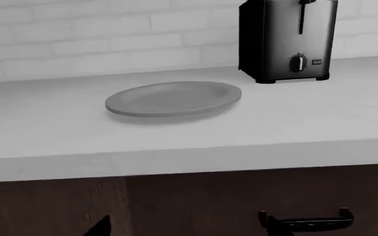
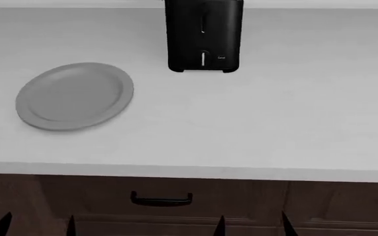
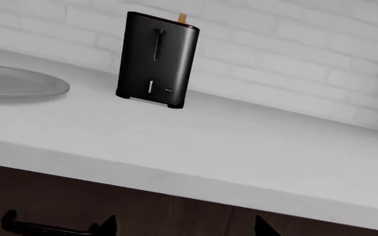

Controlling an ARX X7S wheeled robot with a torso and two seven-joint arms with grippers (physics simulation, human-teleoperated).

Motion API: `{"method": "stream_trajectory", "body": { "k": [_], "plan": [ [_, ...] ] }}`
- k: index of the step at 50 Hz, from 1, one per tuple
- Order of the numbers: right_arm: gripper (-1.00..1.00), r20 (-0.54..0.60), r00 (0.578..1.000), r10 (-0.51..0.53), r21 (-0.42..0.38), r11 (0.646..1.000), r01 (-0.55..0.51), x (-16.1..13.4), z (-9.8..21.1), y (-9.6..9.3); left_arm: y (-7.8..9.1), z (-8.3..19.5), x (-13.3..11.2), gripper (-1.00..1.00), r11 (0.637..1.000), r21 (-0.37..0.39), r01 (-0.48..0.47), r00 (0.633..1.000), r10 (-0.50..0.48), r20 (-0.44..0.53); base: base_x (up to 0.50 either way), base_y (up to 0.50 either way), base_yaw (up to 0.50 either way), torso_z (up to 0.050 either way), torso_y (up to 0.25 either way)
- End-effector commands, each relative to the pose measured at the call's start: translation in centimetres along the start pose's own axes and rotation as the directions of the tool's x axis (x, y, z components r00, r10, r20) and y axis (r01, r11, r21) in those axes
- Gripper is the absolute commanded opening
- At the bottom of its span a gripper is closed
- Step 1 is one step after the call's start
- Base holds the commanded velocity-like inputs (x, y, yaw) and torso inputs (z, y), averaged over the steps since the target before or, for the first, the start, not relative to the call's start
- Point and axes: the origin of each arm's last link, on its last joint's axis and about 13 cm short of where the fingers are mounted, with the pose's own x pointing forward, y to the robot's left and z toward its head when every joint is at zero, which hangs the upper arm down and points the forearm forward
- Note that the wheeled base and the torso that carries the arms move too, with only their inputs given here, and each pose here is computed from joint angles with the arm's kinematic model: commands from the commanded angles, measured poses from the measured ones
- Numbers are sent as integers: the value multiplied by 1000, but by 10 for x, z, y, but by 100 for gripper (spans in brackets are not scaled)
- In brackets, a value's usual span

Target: Place the toasted item on a plate.

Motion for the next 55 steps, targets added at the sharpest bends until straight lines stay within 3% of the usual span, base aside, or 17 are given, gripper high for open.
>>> {"method": "stream_trajectory", "body": {
  "k": [1, 18, 23, 24, 25, 26, 27, 28, 33, 34, 35, 36, 37, 40, 49, 55],
  "plan": [
    [100, 11, 1000, 5, 3, 1000, -5, 0, 3, 0, 1, 4, 0, 100, 1000, 1, -7, 1000, 7, 9, 0, 500, 0, 50, 27],
    [100, 24, 1000, -10, 17, 1000, 10, 2, 7, -2, 3, 15, -3, 100, 1000, 10, -8, 1000, 8, 22, 0, 500, 0, 50, 27],
    [100, -27, 998, -63, 15, 998, 63, 6, 6, -1, 5, 21, -2, 100, 1000, 11, -17, 1000, 17, 10, 0, 500, 0, 50, 28],
    [100, -57, 997, -51, -20, 999, 50, 9, 7, 0, 5, 24, -1, 100, 1000, 0, -17, 1000, 17, 6, 0, 0, 0, 50, 27],
    [100, -71, 997, -37, 24, 999, 39, 10, 9, -1, 6, 26, 0, 100, 1000, 1, -20, 1000, 20, 6, 0, 0, 0, 50, 25],
    [100, -68, 997, -48, 15, 999, 49, 14, 14, -3, 7, 30, 2, 100, 1000, -8, -30, 1000, 30, 0, 0, 0, 0, 50, 27],
    [100, -55, 994, -99, -76, 993, 95, 18, 19, -5, 7, 35, 2, 100, 1000, -8, -19, 1000, 19, -4, 0, 0, 0, 50, 25],
    [100, -43, 994, -99, -88, 992, 95, 19, 24, -6, 7, 38, 2, 100, 1000, -2, -22, 1000, 22, 2, 0, 0, 0, 50, 27],
    [100, -19, 990, -137, -40, 990, 137, 29, 55, -15, 13, 65, 14, 100, 998, 2, -56, 997, 56, 46, 0, 0, 0, 50, 35],
    [100, -9, 994, -110, -3, 994, 110, 31, 62, -18, 14, 69, 19, 100, 998, 1, -58, 997, 58, 45, 0, 0, 0, 50, 37],
    [100, 10, 993, -115, -42, 992, 115, 32, 67, -20, 15, 73, 20, 100, 998, 2, -57, 997, 57, 49, 0, 0, 0, 50, 39],
    [100, 1, 994, -106, -31, 994, 106, 32, 69, -20, 15, 74, 21, 100, 998, 12, -65, 996, 64, 54, 0, 0, 0, 50, 39],
    [100, 27, 998, -61, 12, 998, 60, 33, 74, -21, 14, 77, 23, 100, 998, 15, -61, 996, 60, 61, 0, 0, 0, 50, 39],
    [100, 55, 997, -54, -29, 998, 55, 36, 76, -19, 13, 83, 24, 100, 998, 17, -59, 995, 57, 77, 0, 0, 0, 50, 38],
    [100, 165, 986, 35, -25, 999, -31, 34, 85, -20, 11, 89, 28, 100, 998, 24, -54, 994, 52, 97, 131, 0, 0, 50, 39],
    [100, 172, 985, 5, -24, 1000, -1, 32, 79, -21, 12, 88, 24, 100, 998, 31, -50, 994, 46, 102, 500, 0, 0, 50, 39]
  ]
}}
